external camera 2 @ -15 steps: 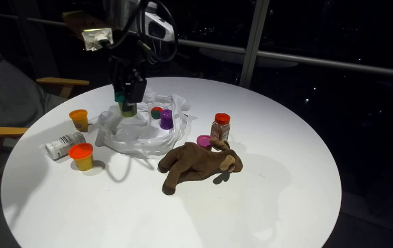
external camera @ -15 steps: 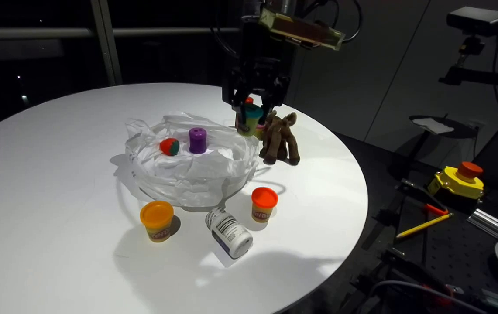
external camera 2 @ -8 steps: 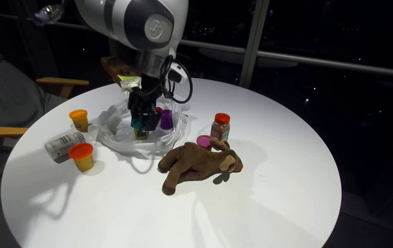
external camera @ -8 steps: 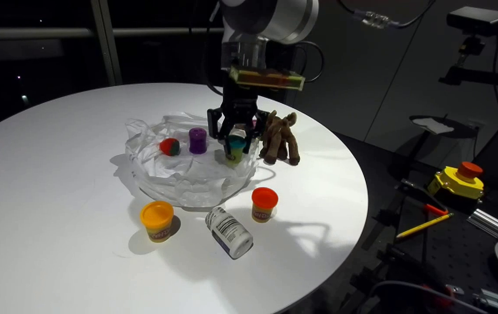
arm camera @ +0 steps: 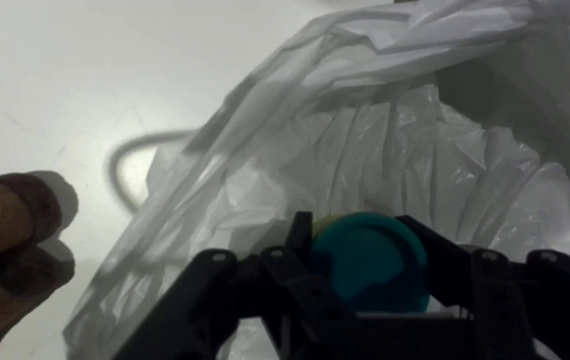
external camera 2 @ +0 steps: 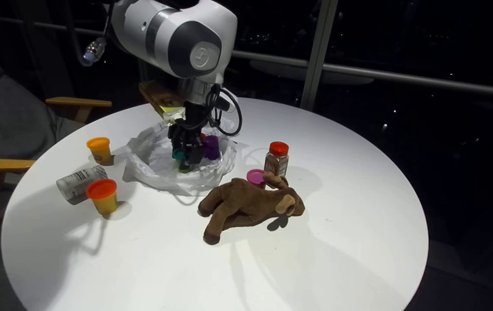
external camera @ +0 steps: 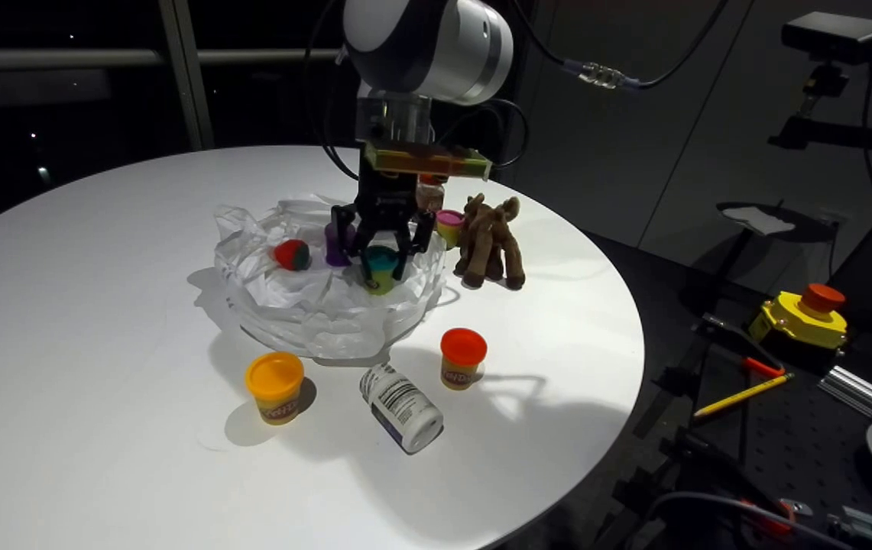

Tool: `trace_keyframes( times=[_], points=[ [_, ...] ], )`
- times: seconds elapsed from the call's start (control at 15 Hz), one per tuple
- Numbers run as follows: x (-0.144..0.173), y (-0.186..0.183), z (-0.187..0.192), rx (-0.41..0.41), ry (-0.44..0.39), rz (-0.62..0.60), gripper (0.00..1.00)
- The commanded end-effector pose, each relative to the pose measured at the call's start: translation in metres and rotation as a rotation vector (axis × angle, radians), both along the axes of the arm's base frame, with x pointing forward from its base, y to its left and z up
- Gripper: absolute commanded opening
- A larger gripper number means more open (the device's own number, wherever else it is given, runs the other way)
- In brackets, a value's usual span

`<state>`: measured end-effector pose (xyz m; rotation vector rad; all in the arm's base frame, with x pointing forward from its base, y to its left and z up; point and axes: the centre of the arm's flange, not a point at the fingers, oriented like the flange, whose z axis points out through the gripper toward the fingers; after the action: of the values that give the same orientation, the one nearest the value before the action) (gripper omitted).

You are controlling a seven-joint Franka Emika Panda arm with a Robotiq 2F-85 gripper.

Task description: Put the objects on the table in the plastic

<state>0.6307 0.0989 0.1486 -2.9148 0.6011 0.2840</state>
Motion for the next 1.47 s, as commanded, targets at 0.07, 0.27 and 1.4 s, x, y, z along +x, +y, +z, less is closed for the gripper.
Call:
trace_keyframes(
  times=[0.07, 0.27, 1.4],
  points=[
    [-0.01, -0.012, 0.041, -0.021, -0.033, 0.048, 0.72],
    [-0.019, -0.019, 0.08, -0.041, -0.076, 0.055, 0.93],
    [-0.138, 0.03, 0.11, -0.052, 0.108, 0.224, 1.0]
  ],
)
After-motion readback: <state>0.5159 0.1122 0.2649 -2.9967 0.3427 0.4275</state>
